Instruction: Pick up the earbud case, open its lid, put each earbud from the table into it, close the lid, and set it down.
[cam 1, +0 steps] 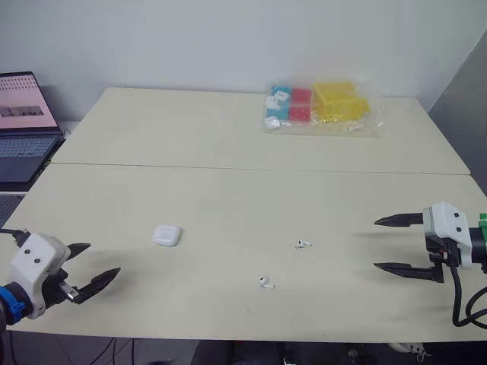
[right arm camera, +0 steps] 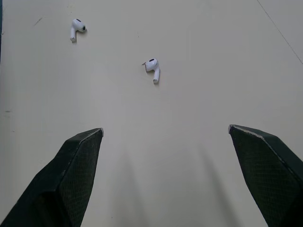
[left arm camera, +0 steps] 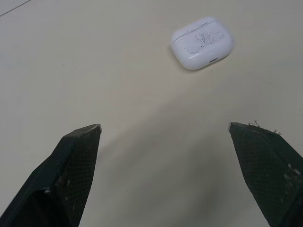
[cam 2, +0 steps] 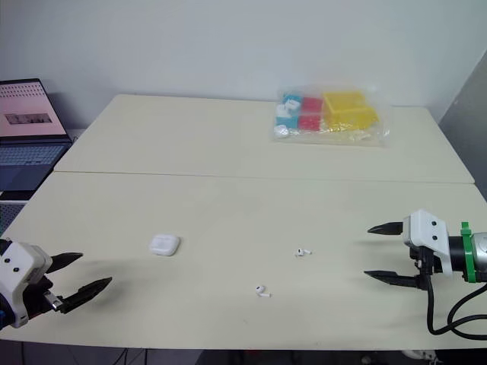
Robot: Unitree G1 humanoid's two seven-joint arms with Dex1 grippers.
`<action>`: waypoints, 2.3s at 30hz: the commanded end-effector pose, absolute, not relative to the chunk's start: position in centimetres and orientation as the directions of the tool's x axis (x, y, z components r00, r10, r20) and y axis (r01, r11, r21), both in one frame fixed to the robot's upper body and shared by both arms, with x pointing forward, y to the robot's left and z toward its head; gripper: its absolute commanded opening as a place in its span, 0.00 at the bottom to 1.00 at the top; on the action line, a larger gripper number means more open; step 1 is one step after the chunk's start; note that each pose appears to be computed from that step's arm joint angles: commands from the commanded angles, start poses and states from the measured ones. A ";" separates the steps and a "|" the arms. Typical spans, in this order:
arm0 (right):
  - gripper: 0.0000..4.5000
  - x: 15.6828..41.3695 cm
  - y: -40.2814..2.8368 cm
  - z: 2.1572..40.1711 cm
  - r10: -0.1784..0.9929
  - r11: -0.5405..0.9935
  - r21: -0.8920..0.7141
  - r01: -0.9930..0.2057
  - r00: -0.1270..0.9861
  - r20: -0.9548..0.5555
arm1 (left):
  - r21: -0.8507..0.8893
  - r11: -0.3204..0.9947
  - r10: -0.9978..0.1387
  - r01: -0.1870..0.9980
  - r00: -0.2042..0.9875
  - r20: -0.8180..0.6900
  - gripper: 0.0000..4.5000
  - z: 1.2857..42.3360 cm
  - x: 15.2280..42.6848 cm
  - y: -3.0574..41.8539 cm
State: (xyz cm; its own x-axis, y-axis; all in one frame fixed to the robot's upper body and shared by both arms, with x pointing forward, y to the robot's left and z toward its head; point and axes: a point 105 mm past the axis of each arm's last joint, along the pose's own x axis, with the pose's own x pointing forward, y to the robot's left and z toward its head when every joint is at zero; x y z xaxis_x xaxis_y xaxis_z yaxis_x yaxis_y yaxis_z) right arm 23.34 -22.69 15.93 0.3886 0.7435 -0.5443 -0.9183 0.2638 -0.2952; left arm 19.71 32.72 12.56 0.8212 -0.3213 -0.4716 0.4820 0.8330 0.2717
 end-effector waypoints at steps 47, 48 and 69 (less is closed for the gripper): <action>0.99 24.6 -15.4 21.9 0.869 0.079 -0.360 -0.930 0.241 -0.431 | 0.006 0.981 -0.178 0.195 0.906 -0.383 1.00 8.6 26.2 25.0; 0.99 24.6 -15.2 21.9 0.870 0.075 -0.365 -0.928 0.241 -0.431 | -0.011 0.979 -0.190 0.202 0.899 -0.394 1.00 8.2 26.3 24.6; 1.00 24.3 -14.3 22.0 0.878 0.043 -0.379 -0.924 0.216 -0.427 | -0.044 0.955 -0.275 0.292 0.824 -0.496 0.61 6.1 26.8 23.3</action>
